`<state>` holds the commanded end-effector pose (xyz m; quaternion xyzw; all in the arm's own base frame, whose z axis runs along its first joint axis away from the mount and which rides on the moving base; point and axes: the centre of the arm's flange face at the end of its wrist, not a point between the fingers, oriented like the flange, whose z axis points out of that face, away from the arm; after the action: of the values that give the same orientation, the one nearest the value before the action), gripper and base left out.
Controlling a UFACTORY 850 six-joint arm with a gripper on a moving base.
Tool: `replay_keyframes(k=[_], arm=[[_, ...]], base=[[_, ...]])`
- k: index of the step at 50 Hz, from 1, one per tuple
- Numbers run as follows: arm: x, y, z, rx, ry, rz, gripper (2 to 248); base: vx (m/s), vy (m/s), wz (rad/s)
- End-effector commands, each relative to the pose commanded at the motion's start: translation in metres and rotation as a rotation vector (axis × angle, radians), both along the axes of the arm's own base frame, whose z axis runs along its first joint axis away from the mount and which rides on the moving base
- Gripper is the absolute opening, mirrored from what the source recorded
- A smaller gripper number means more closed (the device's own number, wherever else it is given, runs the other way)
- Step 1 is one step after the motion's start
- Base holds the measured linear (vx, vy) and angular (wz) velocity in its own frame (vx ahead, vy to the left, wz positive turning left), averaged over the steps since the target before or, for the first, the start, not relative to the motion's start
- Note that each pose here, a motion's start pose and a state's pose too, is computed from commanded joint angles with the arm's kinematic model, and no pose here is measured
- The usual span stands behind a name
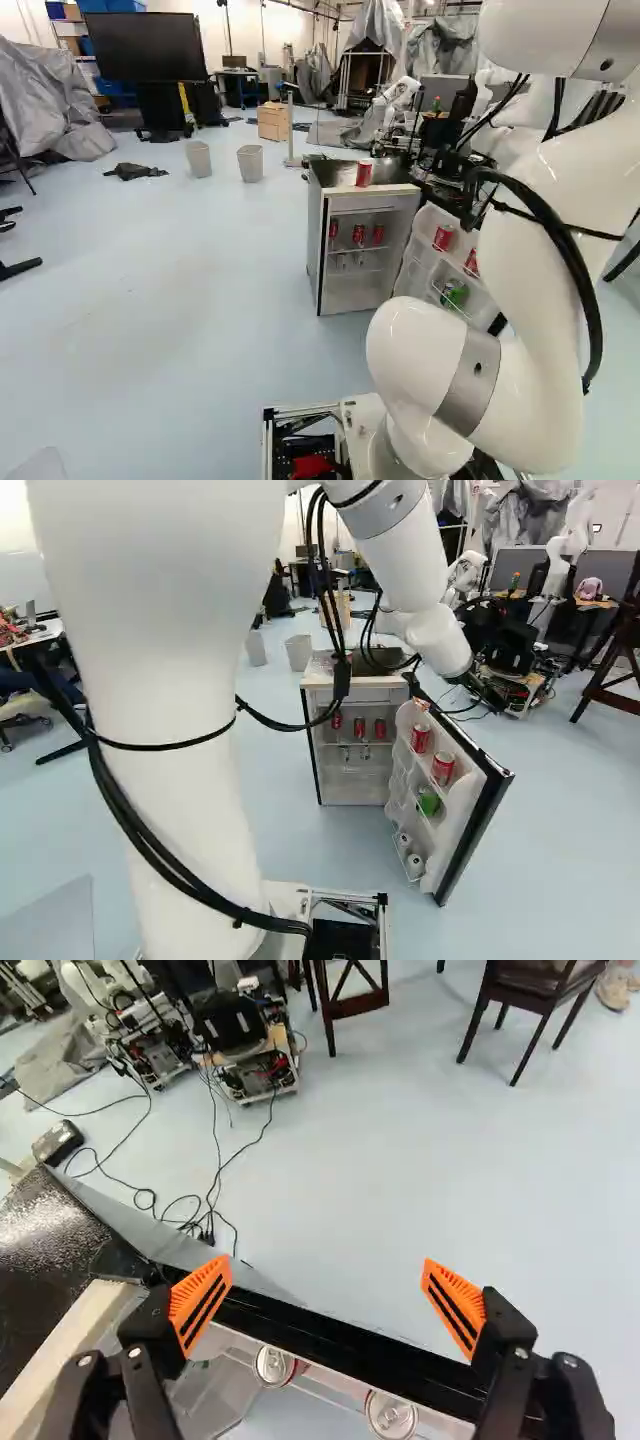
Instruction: Grab a drink from the fridge
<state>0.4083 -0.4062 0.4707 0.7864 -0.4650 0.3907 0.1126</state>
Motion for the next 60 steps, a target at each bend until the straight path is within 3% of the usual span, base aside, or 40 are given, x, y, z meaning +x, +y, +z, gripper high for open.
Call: replay_keyframes(k=[60], arm=[[0.016,-0.081,-0.029,0.317,0.168,0.004,247]], base=[[0.0,0.0,0.0]])
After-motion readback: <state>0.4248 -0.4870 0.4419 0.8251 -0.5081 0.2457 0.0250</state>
